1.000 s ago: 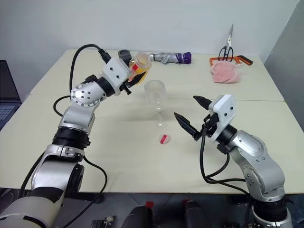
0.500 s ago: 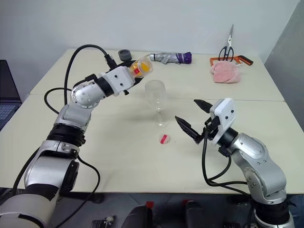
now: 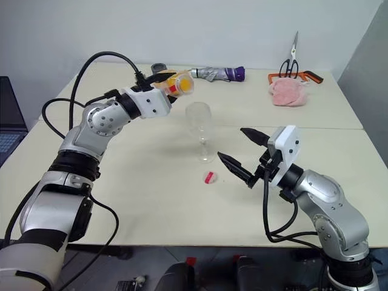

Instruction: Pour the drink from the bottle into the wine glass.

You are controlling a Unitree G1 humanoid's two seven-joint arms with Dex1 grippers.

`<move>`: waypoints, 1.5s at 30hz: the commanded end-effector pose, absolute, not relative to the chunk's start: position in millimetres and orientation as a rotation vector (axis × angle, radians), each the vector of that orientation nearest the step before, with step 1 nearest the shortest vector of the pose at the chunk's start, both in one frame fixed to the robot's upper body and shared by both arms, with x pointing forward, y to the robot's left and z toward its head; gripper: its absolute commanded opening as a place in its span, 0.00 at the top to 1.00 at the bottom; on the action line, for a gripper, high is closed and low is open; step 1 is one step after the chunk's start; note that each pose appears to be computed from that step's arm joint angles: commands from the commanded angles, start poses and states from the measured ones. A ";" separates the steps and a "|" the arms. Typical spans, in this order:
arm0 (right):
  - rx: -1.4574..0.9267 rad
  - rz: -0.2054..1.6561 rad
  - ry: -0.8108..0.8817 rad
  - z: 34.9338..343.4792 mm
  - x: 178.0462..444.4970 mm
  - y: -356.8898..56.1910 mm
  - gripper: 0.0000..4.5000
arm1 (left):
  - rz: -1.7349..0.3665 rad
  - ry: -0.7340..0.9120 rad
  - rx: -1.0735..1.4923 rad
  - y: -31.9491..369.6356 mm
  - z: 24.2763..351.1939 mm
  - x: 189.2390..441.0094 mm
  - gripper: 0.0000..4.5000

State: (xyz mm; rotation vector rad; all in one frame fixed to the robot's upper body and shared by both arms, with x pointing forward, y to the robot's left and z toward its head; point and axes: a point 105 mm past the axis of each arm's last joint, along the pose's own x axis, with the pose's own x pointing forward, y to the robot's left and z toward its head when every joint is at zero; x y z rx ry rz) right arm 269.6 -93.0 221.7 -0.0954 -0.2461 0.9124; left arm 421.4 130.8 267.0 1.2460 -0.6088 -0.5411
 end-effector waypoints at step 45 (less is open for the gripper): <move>-0.106 0.955 -0.265 224.1 258.7 -84.6 0.00 | -0.447 -0.825 1.484 120.7 303.7 417.2 0.63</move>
